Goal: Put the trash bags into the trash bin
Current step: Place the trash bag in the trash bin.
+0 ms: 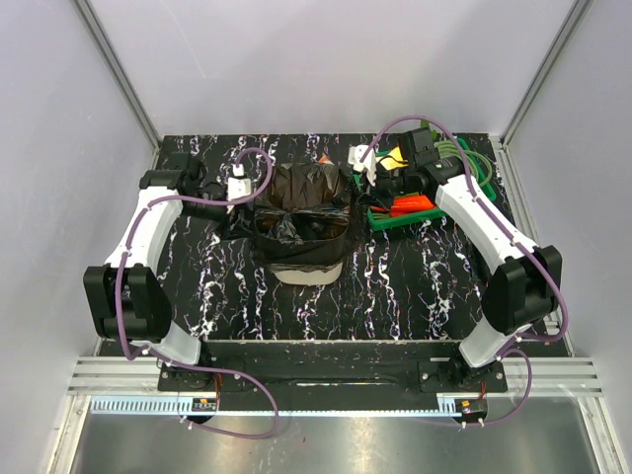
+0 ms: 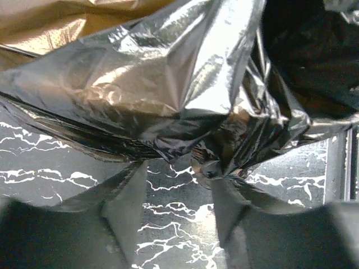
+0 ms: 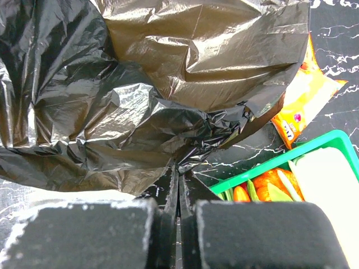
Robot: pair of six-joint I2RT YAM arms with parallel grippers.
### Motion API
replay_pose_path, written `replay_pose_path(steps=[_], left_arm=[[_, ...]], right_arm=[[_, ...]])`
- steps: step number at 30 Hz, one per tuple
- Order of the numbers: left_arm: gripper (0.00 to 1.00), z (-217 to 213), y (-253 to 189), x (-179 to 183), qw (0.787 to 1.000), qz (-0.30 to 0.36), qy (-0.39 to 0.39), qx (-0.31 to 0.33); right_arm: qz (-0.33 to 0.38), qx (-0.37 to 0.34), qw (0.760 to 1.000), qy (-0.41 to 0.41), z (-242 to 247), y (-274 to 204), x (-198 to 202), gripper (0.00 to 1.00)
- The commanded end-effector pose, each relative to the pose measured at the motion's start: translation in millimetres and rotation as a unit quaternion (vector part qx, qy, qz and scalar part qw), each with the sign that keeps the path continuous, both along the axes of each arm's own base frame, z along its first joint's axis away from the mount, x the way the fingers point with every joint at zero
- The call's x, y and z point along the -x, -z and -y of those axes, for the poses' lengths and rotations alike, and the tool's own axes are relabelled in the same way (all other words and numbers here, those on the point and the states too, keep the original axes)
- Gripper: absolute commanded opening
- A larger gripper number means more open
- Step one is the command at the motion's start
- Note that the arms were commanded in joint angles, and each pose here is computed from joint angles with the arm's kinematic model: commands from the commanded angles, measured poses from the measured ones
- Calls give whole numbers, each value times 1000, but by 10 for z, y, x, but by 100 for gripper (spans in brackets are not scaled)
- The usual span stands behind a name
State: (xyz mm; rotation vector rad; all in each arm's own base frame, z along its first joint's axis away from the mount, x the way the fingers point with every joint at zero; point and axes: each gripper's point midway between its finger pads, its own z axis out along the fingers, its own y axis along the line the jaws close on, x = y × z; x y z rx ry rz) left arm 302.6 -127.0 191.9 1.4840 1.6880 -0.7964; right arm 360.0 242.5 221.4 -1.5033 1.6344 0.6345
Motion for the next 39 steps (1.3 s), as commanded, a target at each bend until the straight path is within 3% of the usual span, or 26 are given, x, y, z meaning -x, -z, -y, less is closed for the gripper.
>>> replay_pose_path(steps=[1,4,5,16,39], left_arm=[[39,140,-136,-43,999,22,12,40],[5,149,-95,-8,999,15,14,38],[0,146,-78,4,999,14,14,35],[0,52,165,170,1000,16,0,2],[0,-161,577,120,993,77,-61,-59]], right_arm=[[12,-3,1000,3,10,-39,-38,0],[9,2,1000,6,25,13,-38,0],[10,5,1000,8,28,28,-45,0],[6,38,997,64,179,366,-155,0],[9,83,978,189,470,954,-419,0]])
